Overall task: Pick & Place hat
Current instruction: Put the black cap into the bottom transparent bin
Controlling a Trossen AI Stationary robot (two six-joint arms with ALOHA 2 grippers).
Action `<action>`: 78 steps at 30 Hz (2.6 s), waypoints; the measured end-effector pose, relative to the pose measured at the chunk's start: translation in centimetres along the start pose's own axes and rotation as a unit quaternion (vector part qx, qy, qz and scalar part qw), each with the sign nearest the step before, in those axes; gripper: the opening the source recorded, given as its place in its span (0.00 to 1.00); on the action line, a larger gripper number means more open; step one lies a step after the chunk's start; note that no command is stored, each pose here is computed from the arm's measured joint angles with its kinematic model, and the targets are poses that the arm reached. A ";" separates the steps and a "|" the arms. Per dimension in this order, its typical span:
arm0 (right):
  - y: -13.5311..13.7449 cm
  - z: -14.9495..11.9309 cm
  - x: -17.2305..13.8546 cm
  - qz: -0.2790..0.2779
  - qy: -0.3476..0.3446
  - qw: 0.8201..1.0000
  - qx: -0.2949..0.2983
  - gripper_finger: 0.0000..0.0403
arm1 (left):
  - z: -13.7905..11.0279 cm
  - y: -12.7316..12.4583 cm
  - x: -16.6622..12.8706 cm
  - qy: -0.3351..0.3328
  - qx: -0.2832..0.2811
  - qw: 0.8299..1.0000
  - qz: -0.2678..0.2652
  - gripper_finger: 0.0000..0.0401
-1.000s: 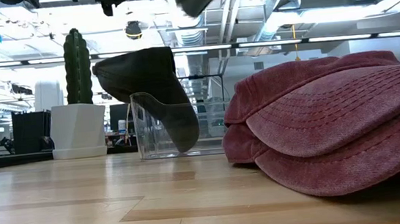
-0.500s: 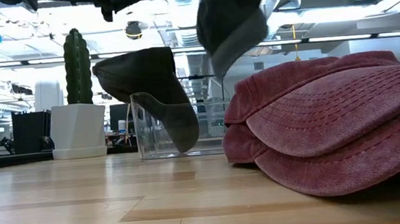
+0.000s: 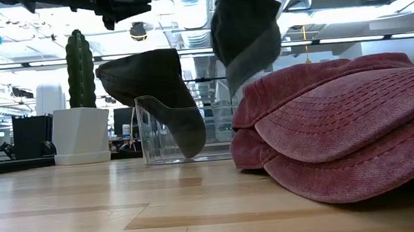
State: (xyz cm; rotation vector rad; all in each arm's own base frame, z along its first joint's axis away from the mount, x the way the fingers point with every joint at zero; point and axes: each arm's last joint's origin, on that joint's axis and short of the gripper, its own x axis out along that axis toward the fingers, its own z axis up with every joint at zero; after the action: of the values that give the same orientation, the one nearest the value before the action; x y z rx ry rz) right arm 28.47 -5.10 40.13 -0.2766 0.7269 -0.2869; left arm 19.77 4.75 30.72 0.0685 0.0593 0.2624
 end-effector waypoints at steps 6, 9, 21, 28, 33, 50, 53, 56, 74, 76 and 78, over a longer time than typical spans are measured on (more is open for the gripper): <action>0.1 -1.8 -0.2 -0.013 -0.036 0.999 0.016 0.00 | 0.6 0.1 -1.9 -0.014 0.012 1.000 0.001 0.33; 0.4 -3.0 -0.5 -0.019 -0.087 0.996 0.023 0.00 | 0.2 0.1 -3.1 -0.026 0.012 1.000 -0.002 0.33; 0.4 -6.7 5.3 -0.012 -0.164 0.985 0.051 0.00 | -3.3 -0.1 -5.3 -0.027 -0.004 1.000 -0.003 0.33; 2.3 -7.0 11.1 0.015 -0.134 0.989 0.054 0.00 | -4.2 -0.2 -5.2 -0.023 -0.007 1.000 -0.004 0.33; 4.9 -6.8 13.9 0.041 -0.145 0.987 0.057 0.00 | -4.6 -0.2 -5.2 -0.021 -0.007 1.000 -0.004 0.33; 10.9 -4.1 17.2 0.083 -0.171 0.981 0.027 0.00 | -4.4 -0.2 -5.2 -0.029 -0.029 0.999 -0.006 0.33; 12.0 -3.9 17.2 0.091 -0.173 0.981 0.008 0.00 | -4.5 -0.2 -5.1 -0.029 -0.029 0.999 -0.006 0.33; 12.9 -3.5 16.7 0.098 -0.182 0.978 -0.010 0.00 | -4.6 -0.2 -5.0 -0.024 -0.029 0.999 -0.006 0.33; 14.3 -3.7 16.3 0.131 -0.179 0.973 -0.064 0.06 | -5.5 -0.4 -2.9 -0.002 -0.028 1.000 -0.007 0.33; 14.2 -3.6 16.3 0.129 -0.181 0.973 -0.063 0.08 | -5.7 -0.4 -2.6 0.006 -0.028 1.000 -0.008 0.33; 14.2 -3.5 16.2 0.127 -0.187 0.972 -0.062 0.10 | -5.9 -0.4 -2.4 0.012 -0.027 1.000 -0.008 0.33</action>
State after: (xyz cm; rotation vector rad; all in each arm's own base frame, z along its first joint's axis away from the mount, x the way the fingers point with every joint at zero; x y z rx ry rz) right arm 39.89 1.83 22.88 -0.3412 0.4014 0.0571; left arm 17.20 4.06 24.94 0.0108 0.0758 0.2488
